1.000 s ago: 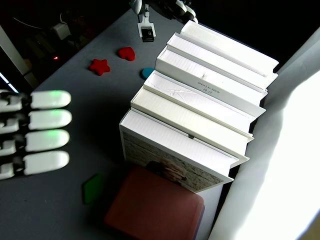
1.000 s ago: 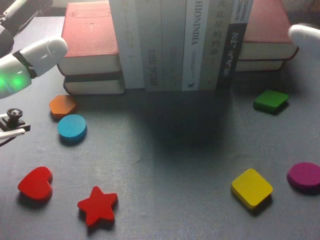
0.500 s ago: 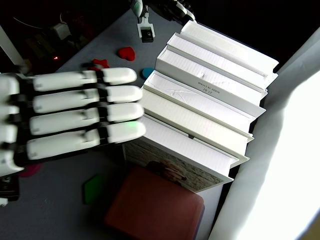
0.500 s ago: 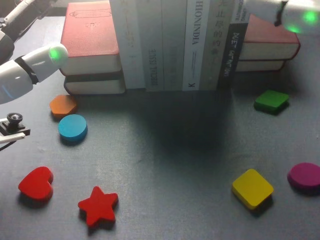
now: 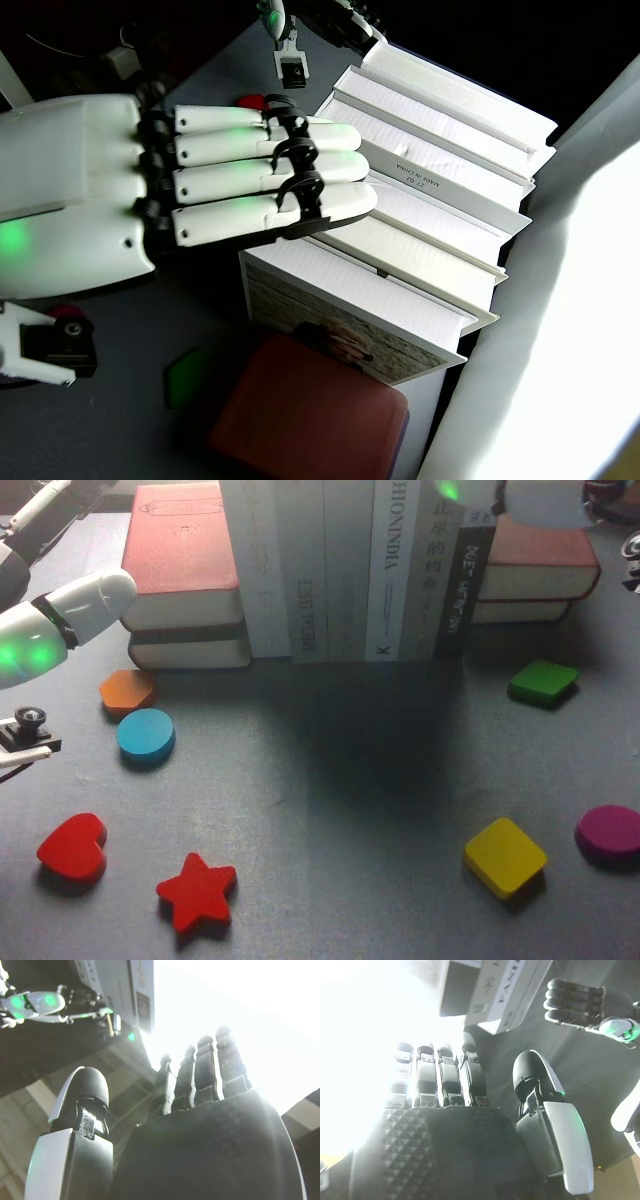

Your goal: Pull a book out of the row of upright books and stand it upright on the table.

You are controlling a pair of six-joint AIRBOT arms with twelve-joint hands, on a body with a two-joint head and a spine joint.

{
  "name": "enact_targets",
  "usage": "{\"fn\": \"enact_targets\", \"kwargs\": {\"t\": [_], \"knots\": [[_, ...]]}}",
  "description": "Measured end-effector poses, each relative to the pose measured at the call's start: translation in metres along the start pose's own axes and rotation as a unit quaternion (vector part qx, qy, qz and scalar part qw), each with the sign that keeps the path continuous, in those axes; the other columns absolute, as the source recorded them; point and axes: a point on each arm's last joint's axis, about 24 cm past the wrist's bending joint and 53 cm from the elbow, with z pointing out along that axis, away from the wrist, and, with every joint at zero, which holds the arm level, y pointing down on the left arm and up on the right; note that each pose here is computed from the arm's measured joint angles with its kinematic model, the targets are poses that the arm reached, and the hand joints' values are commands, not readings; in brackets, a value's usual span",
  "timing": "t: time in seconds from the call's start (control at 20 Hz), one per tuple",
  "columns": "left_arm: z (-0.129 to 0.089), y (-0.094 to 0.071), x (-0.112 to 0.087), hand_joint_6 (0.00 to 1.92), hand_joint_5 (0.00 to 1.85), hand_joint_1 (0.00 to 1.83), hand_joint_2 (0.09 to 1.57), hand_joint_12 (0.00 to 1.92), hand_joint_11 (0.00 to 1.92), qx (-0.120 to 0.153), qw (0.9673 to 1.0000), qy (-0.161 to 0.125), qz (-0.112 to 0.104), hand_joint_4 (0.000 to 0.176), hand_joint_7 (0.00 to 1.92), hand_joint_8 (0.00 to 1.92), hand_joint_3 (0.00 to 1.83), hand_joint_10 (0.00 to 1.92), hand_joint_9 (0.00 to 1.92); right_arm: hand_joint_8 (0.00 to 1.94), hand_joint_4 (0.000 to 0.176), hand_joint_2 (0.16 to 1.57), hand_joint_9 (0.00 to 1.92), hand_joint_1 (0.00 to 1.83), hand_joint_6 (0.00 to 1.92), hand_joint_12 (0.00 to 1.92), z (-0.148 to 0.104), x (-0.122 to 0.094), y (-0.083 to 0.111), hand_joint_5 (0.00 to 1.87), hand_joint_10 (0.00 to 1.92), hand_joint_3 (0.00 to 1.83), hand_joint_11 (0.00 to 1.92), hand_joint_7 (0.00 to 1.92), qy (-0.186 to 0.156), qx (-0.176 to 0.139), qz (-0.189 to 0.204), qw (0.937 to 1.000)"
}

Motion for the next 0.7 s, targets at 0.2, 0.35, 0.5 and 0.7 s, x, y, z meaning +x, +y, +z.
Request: {"fn": "enact_targets", "kwargs": {"t": [0.2, 0.35, 0.5, 0.7], "knots": [[0.0, 0.0, 0.0, 0.0, 0.09, 0.32, 1.37, 0.07, 0.0, 0.001, 1.0, 0.0, -0.001, 0.036, 0.0, 0.0, 0.0, 0.0, 0.0, 0.01, 0.0, 1.38, 0.0, 0.14, 0.23, 0.0, 0.003, 0.0, 0.003, 0.63, 0.0, 0.0, 0.0, 0.02, 0.002, -0.002, -0.008, 1.0], [0.0, 0.0, 0.0, 0.0, 0.09, 0.32, 1.37, 0.09, 0.0, 0.001, 1.0, 0.0, -0.001, 0.045, 0.0, 0.0, 0.0, 0.0, 0.0, 0.0, 0.0, 1.39, 0.0, 0.19, 0.61, 0.0, 0.003, 0.0, 0.013, 0.65, 0.0, 0.0, 0.0, 0.13, -0.003, -0.013, -0.001, 0.9999], [0.0, 0.0, 0.0, 0.0, 0.07, 0.29, 1.38, 0.09, 0.0, 0.001, 1.0, 0.0, -0.001, 0.049, 0.0, 0.0, 0.0, 0.0, 0.0, 0.0, 0.0, 1.41, 0.0, 0.15, 0.57, 0.0, -0.005, 0.0, 0.032, 0.63, 0.0, 0.0, 0.0, 0.14, -0.007, -0.04, -0.003, 0.9992], [0.0, -0.001, 0.0, 0.0, 0.08, 0.29, 1.38, 0.04, 0.0, 0.002, 1.0, 0.0, -0.002, 0.052, 0.0, 0.0, 0.0, 0.0, 0.0, 0.0, 0.0, 1.42, 0.0, 0.16, 0.78, 0.0, -0.022, 0.005, 0.04, 0.6, 0.0, 0.0, 0.0, 0.16, -0.006, -0.056, -0.003, 0.9984]]}}
